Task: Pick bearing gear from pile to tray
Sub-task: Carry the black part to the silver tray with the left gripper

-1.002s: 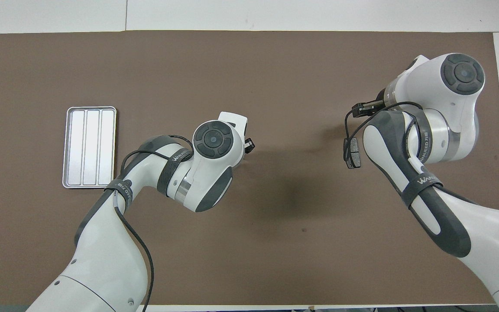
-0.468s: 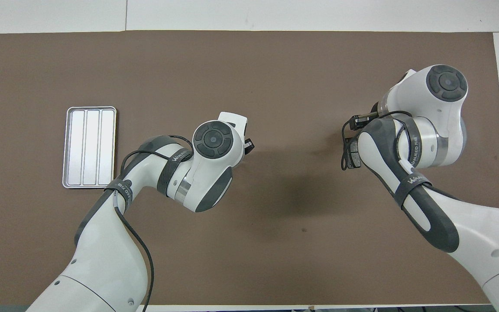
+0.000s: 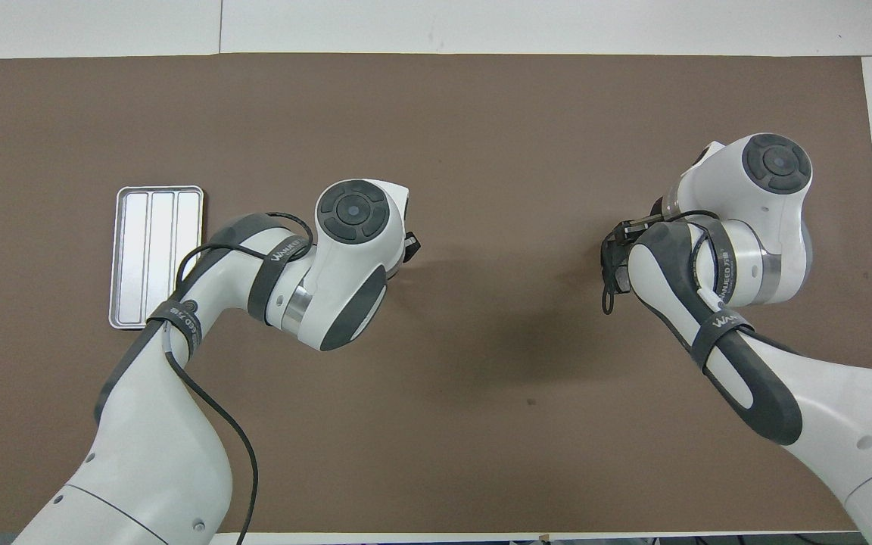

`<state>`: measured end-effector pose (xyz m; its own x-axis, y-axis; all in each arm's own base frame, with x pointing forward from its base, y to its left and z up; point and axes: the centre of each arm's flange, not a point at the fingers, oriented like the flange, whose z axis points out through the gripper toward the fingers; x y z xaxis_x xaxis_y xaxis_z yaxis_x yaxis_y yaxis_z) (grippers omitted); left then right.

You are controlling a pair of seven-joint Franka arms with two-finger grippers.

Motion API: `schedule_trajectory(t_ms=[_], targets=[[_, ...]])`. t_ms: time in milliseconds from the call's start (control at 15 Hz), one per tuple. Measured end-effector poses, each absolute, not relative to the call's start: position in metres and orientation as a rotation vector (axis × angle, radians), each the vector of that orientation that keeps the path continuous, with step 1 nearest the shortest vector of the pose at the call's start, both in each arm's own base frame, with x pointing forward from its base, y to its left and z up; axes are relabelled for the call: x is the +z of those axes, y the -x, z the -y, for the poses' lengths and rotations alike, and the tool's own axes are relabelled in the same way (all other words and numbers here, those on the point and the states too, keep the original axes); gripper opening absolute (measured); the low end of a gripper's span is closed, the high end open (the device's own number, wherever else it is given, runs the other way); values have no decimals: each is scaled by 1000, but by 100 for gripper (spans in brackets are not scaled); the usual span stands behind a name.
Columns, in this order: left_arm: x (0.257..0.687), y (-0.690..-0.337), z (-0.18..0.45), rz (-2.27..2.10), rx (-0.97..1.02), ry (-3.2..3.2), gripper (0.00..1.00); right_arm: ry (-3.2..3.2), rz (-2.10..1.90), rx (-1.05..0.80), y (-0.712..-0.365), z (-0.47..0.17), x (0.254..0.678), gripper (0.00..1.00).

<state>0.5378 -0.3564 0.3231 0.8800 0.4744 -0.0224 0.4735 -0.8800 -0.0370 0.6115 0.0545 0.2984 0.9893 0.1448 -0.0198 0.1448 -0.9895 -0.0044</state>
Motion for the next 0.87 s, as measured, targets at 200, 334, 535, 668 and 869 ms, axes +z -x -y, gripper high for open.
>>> schedule_trajectory(t_ms=[200,334,535,668,869], targets=[[362,-560,303,749,58,3017,35,3129,228,33,-610,-53,299,60],[395,-567,263,720,74,3022,35,3129,228,35,-609,-53,299,54],[420,-571,206,634,118,3029,35,3129,229,35,-609,-52,299,50],[417,-575,159,556,146,3044,35,3129,228,38,-609,-52,298,50],[407,-577,88,453,196,3065,35,3129,235,36,-608,-52,297,50]])
